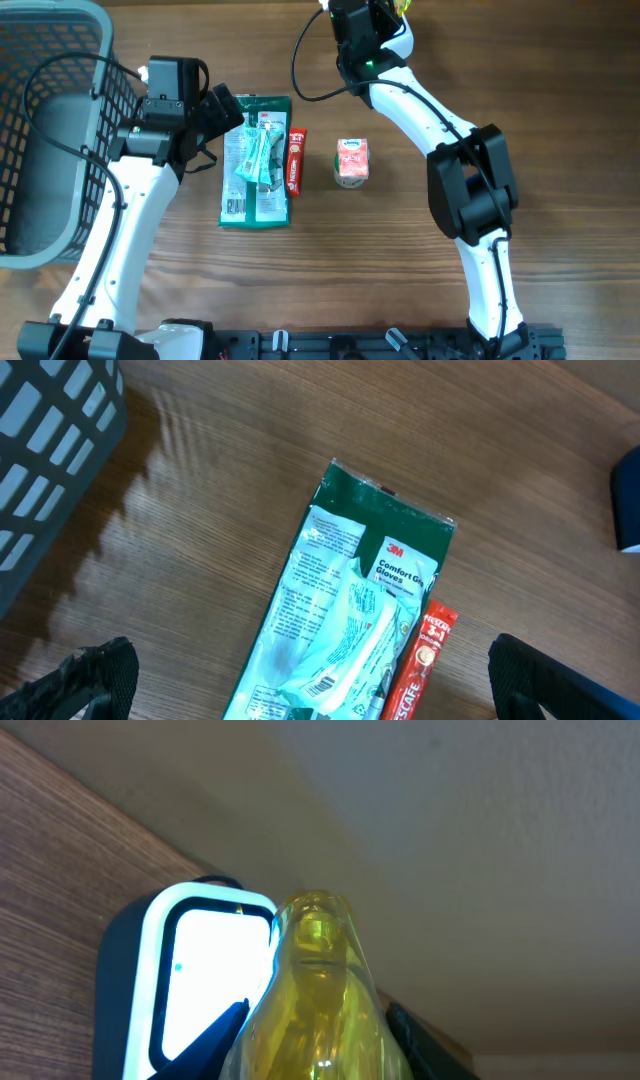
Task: Scan the item barcode
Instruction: 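Carry the Vim bottle past the scanner to the right side, then set the Vim bottle down on the right and move right gripper back, then lower the right gripper onto the Kleenex pack beside the green jar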
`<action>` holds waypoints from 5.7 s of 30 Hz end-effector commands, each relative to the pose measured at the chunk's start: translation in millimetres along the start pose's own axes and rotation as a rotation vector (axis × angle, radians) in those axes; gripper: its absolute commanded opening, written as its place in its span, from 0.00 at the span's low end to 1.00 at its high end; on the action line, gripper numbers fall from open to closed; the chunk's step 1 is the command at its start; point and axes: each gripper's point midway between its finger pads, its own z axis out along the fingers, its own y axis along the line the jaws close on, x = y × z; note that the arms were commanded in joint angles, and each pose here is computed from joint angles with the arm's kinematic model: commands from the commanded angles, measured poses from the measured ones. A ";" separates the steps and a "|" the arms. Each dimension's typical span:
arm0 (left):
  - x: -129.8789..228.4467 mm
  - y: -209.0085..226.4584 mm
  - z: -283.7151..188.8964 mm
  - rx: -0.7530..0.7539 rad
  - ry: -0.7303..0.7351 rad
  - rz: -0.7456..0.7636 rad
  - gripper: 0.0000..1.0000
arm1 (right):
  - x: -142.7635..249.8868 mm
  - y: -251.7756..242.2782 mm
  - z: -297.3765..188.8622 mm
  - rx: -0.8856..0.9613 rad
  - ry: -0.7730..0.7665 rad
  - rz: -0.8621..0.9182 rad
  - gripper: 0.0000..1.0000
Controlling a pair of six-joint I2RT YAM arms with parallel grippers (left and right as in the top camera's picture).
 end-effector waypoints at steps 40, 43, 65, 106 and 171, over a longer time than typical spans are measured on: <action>-5.9 -0.1 -3.8 0.001 -0.018 -0.004 1.00 | 319.8 -100.8 -120.8 -0.352 0.831 0.964 0.20; -5.8 -0.2 -3.8 0.001 -0.017 -0.004 1.00 | 325.0 -94.8 -116.2 -0.340 0.822 0.964 0.23; -5.8 -0.1 -3.8 0.001 -0.017 -0.004 1.00 | 312.4 -99.0 -113.6 -0.368 0.783 0.992 0.86; -5.8 -0.1 -3.8 0.001 -0.017 -0.004 1.00 | 120.3 55.0 -253.8 -1.051 0.589 0.734 0.50; -5.8 -0.1 -3.8 0.001 -0.017 -0.004 1.00 | 146.6 95.0 -240.5 -1.039 0.705 0.811 0.36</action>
